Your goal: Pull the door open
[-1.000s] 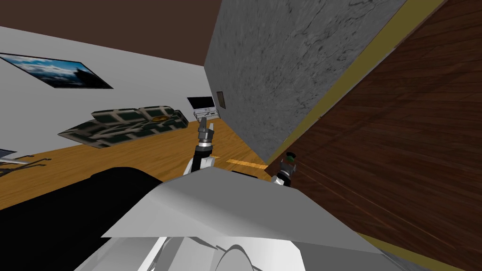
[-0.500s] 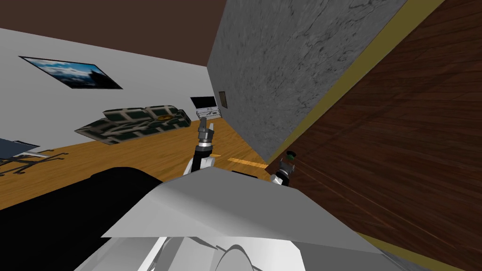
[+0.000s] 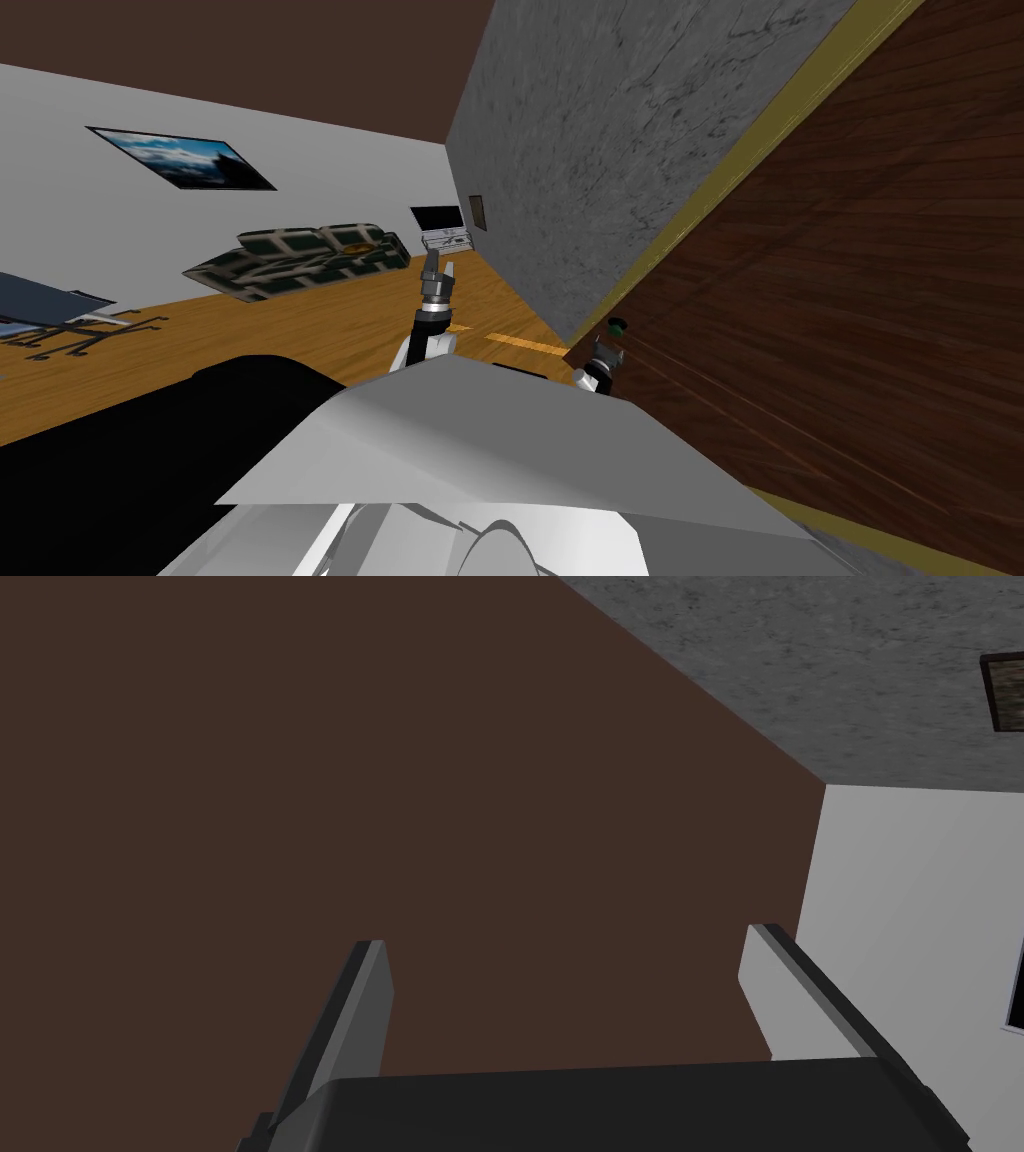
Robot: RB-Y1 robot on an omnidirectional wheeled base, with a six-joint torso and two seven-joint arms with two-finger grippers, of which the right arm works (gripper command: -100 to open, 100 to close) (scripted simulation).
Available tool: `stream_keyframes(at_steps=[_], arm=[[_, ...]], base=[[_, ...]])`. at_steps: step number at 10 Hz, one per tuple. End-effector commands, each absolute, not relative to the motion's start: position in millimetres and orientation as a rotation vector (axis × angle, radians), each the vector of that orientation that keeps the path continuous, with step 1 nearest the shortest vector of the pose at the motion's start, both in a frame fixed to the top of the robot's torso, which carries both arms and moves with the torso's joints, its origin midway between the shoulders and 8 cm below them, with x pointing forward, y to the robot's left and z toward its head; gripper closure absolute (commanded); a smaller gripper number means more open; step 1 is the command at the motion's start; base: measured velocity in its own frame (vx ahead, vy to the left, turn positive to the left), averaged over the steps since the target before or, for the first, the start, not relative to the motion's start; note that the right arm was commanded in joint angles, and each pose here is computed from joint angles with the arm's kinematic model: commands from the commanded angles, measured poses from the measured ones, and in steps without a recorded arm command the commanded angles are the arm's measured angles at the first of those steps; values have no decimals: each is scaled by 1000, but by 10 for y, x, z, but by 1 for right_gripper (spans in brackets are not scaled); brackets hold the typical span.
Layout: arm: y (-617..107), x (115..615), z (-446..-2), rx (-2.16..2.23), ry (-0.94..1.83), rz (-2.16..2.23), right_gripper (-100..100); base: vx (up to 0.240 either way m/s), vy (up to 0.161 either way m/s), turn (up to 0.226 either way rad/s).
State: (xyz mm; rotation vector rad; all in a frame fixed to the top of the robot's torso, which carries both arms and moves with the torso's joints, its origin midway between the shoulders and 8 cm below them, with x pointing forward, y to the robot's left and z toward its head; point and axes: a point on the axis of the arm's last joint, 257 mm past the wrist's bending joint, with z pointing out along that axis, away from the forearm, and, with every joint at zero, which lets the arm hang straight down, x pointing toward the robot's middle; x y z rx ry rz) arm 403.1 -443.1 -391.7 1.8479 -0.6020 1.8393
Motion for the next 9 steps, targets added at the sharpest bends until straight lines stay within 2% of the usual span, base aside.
stream_keyframes(at_steps=[1,9], arm=[[-4601,3939,-3930,1844,-605,1838,-100],[-5189,3590,-3937,1833,-617,1832,-100]], base=[[78,10,28],[129,-1,18]])
